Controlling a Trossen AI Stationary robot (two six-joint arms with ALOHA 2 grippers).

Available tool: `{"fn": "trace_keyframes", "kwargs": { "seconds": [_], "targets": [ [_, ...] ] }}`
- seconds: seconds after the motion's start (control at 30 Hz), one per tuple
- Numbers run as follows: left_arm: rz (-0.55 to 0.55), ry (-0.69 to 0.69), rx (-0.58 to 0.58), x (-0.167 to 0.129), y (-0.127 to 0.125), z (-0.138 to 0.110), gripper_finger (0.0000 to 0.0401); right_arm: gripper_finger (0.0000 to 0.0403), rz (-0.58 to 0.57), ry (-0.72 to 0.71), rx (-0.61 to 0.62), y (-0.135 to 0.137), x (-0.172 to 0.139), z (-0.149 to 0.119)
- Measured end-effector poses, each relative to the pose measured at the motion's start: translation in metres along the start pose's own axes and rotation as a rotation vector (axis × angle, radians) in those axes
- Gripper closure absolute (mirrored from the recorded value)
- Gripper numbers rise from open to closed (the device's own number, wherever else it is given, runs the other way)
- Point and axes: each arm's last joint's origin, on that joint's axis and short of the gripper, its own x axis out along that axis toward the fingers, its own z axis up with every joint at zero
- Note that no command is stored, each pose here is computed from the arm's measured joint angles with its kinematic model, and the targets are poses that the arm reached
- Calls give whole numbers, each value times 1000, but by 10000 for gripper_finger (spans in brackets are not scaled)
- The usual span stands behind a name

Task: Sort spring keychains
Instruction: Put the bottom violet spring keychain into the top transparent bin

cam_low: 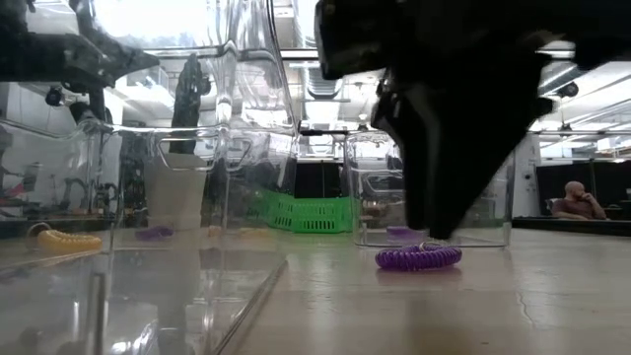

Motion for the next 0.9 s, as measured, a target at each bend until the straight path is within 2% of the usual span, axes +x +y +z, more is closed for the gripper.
{"fn": "trace_keyframes", "kwargs": {
  "seconds": [0.13, 0.9],
  "targets": [
    [-1, 0, -1, 0, 0, 0, 401, 239, 45, 32, 6, 2, 2, -3],
    [-3, -1, -1, 0, 0, 0, 401, 259, 42, 15, -30, -1, 6, -3]
  ]
}}
